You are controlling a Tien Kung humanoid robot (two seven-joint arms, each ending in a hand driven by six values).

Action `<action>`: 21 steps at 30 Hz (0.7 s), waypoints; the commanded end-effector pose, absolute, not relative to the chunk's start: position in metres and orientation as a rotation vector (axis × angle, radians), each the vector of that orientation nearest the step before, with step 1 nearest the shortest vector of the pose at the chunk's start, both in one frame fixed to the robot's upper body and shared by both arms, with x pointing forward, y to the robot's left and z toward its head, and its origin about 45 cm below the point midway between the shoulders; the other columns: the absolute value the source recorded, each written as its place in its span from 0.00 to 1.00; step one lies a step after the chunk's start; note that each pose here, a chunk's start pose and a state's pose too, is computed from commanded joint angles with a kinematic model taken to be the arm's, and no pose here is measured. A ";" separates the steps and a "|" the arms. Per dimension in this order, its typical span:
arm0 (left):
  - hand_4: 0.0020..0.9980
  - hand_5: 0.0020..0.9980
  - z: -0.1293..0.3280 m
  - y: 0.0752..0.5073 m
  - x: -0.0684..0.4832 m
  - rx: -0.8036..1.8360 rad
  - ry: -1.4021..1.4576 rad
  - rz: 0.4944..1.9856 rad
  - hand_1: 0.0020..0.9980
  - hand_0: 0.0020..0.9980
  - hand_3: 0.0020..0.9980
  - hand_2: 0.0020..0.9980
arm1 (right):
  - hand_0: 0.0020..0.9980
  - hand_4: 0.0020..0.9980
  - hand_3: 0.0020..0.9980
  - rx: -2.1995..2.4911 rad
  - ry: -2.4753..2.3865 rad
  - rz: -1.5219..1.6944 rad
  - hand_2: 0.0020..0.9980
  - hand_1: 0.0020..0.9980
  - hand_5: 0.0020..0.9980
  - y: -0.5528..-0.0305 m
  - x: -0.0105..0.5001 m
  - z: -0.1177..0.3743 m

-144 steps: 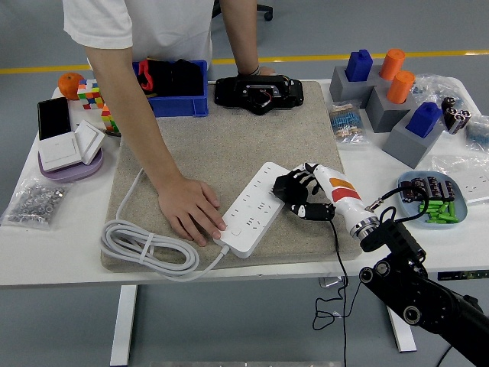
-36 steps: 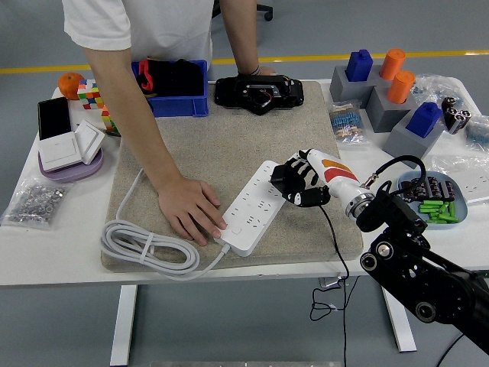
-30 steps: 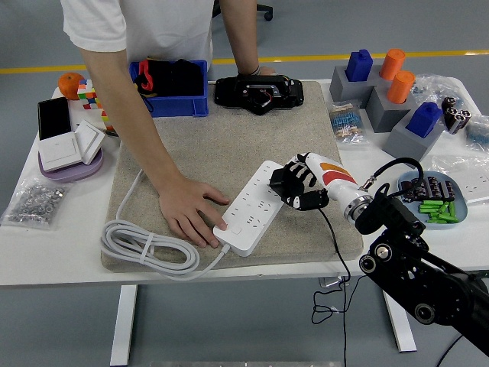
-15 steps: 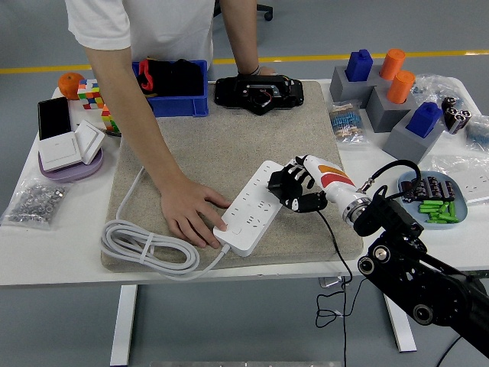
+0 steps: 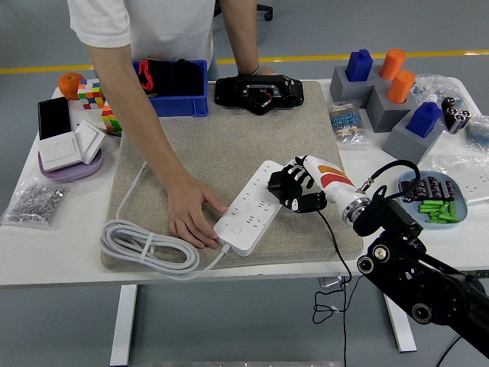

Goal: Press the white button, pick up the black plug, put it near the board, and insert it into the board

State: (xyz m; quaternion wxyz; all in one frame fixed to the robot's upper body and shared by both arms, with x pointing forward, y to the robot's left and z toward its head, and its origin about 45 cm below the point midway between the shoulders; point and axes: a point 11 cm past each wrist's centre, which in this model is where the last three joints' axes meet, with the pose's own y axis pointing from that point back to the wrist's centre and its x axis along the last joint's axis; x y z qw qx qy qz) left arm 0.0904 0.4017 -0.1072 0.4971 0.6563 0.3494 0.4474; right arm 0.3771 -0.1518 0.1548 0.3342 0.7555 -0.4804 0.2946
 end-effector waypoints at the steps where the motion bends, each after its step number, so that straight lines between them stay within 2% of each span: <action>1: 0.54 0.18 -0.107 0.402 0.090 1.589 0.846 1.084 0.64 0.69 0.64 0.61 | 0.46 0.82 0.59 1.972 -1.251 0.767 0.56 0.50 0.00 -0.152 0.377 0.154; 21: 0.54 0.18 -0.107 0.401 0.091 1.587 0.846 1.086 0.64 0.69 0.64 0.61 | 0.45 0.85 0.59 1.963 -1.232 0.767 0.56 0.51 0.00 -0.153 0.377 0.151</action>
